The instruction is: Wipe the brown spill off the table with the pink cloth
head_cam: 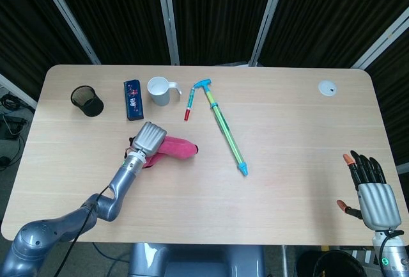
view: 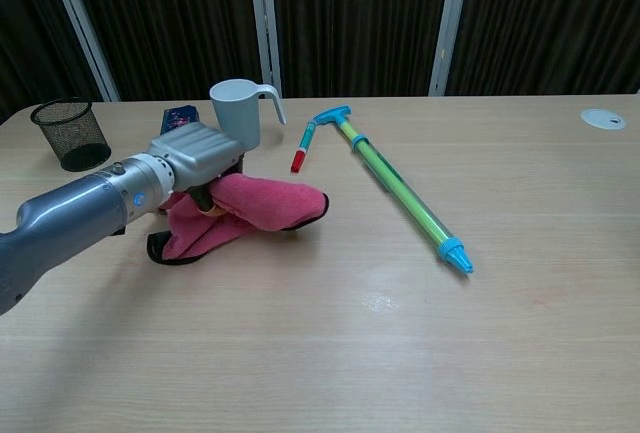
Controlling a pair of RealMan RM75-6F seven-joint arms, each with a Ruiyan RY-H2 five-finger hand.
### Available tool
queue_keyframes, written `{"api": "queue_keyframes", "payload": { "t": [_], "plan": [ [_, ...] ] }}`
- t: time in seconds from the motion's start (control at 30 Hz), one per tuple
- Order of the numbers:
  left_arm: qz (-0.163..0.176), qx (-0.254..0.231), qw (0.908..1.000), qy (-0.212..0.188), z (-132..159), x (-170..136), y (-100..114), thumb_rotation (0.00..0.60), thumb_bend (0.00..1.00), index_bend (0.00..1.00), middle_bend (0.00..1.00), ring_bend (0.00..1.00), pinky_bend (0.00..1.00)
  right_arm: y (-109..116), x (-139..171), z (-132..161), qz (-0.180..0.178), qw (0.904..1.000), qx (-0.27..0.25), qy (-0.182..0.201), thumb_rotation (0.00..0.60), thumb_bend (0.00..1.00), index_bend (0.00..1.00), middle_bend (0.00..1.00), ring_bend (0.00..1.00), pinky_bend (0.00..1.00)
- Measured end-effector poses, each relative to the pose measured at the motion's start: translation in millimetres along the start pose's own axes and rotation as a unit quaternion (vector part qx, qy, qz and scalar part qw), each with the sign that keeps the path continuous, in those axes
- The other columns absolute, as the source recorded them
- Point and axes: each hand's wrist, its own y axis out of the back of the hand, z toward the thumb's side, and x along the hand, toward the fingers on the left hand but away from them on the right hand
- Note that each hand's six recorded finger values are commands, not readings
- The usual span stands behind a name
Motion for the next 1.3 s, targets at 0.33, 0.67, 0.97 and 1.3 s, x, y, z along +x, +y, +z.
{"api": "queue_keyframes", "payload": {
  "t": [0.33,0.67,0.97,1.3],
  "plan": [
    [0.012,-0.048,0.9942,-0.096,111.1,-3.3,14.2,0.600,0.35,0.85,0.61,0.56,0.55,0.0,-0.4,-2.8,0.001,1.0000,-0.005,-0.004,0.600,0.00,0.00,0.00,0.00,0.00],
    [0.029,-0.047,0.9898,-0.132,151.8,-7.4,18.3,0.600,0.35,0.85,0.61,0.56,0.55,2.2,2.1,-6.9,-0.001,0.9999,-0.004,-0.010,0.600,0.00,0.00,0.00,0.00,0.00],
    [0.009,-0.008,0.9985,-0.054,73.9,5.8,-3.9,0.600,0.35,0.85,0.61,0.56,0.55,1.9,2.7,-4.7,-0.001,1.0000,-0.001,-0.008,0.600,0.00,0.00,0.00,0.00,0.00],
    [0.001,0.014,0.9996,0.023,-23.8,-1.6,-15.5,0.600,0.36,0.85,0.61,0.56,0.55,-0.9,0.9,0.3,0.002,1.0000,0.001,-0.002,0.600,0.00,0.00,0.00,0.00,0.00]
  ]
}}
